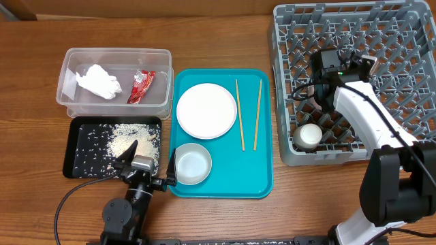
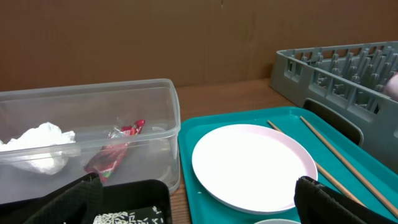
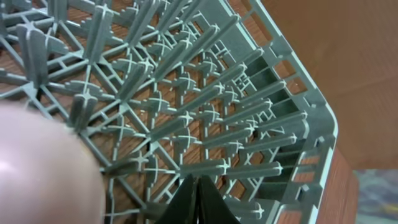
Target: Sort waste into correct bins and load items into the dishwasher
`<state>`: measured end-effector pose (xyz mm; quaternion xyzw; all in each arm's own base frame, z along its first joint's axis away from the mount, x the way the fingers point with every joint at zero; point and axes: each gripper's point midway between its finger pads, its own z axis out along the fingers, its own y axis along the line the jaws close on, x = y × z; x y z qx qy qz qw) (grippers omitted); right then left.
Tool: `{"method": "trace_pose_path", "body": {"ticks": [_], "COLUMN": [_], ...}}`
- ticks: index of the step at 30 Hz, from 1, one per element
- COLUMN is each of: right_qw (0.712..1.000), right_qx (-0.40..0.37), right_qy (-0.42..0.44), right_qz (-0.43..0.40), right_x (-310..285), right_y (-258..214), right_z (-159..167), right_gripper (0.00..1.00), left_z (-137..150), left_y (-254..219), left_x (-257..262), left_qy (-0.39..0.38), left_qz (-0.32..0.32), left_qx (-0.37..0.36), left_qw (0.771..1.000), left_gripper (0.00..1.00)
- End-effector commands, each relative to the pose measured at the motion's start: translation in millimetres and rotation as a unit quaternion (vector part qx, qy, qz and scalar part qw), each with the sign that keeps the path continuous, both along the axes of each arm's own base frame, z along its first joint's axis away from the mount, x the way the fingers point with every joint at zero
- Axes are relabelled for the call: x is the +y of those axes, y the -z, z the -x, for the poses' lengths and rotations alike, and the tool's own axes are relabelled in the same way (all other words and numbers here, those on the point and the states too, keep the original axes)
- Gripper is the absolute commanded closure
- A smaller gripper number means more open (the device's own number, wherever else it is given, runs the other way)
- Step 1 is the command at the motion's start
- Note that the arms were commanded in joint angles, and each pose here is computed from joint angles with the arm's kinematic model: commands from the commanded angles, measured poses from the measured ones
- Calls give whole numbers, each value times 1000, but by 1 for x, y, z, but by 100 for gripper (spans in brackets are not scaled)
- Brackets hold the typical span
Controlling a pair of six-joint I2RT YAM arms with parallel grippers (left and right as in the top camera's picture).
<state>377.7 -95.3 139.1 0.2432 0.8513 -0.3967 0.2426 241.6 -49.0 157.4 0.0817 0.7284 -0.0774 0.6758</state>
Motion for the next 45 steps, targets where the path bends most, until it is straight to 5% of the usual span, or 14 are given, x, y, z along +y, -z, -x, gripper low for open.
{"method": "trace_pose_path", "body": {"ticks": [1, 7, 11, 13, 18, 21, 27, 30, 35, 37, 40, 45], "right_qw": [1000, 998, 971, 935, 764, 726, 740, 771, 769, 771, 774, 816], "right_qx": [0, 4, -9, -9, 47, 96, 147, 138, 164, 184, 184, 125], "right_qy": [-4, -28, -99, -159, -369, -388, -354, -330, -346, -342, -338, -319], "right_qz": [-3, -62, -216, -317, -528, -559, -553, -528, -513, -504, -503, -465], "right_x": [3, 24, 89, 140, 279, 322, 374, 387, 410, 412, 409, 376], "right_y": [-1, 0, -12, -24, -60, -51, 10, 49, 93, 109, 109, 72], "right_z": [-1, 1, -1, 4, 48, 81, 124, 130, 139, 146, 144, 111], "right_gripper": [96, 96, 91, 86, 64, 59, 57, 58, 58, 78, 96, 96], "left_z": [1, 1, 1, 1, 1, 1, 1, 1, 1, 1, 1, 1], "left_y": [0, 0, 0, 0, 0, 0, 0, 0, 0, 0, 0, 0], "left_x": [-1, -1, -1, -1, -1, -1, -1, -1, -1, -1, -1, -1], "left_qy": [4, 4, 4, 4, 4, 4, 4, 4, 4, 4, 4, 4], "left_qz": [-7, -7, -7, -7, -7, -7, -7, -7, -7, -7, -7, -7], "left_qx": [-4, -4, -4, -4, -4, -4, -4, -4, -4, -4, -4, -4], "left_qw": [1000, 1000, 1000, 1000, 1000, 1000, 1000, 1000, 1000, 1000, 1000, 1000], "left_gripper": [0, 0, 0, 0, 0, 0, 0, 0, 0, 0, 0, 0]}}
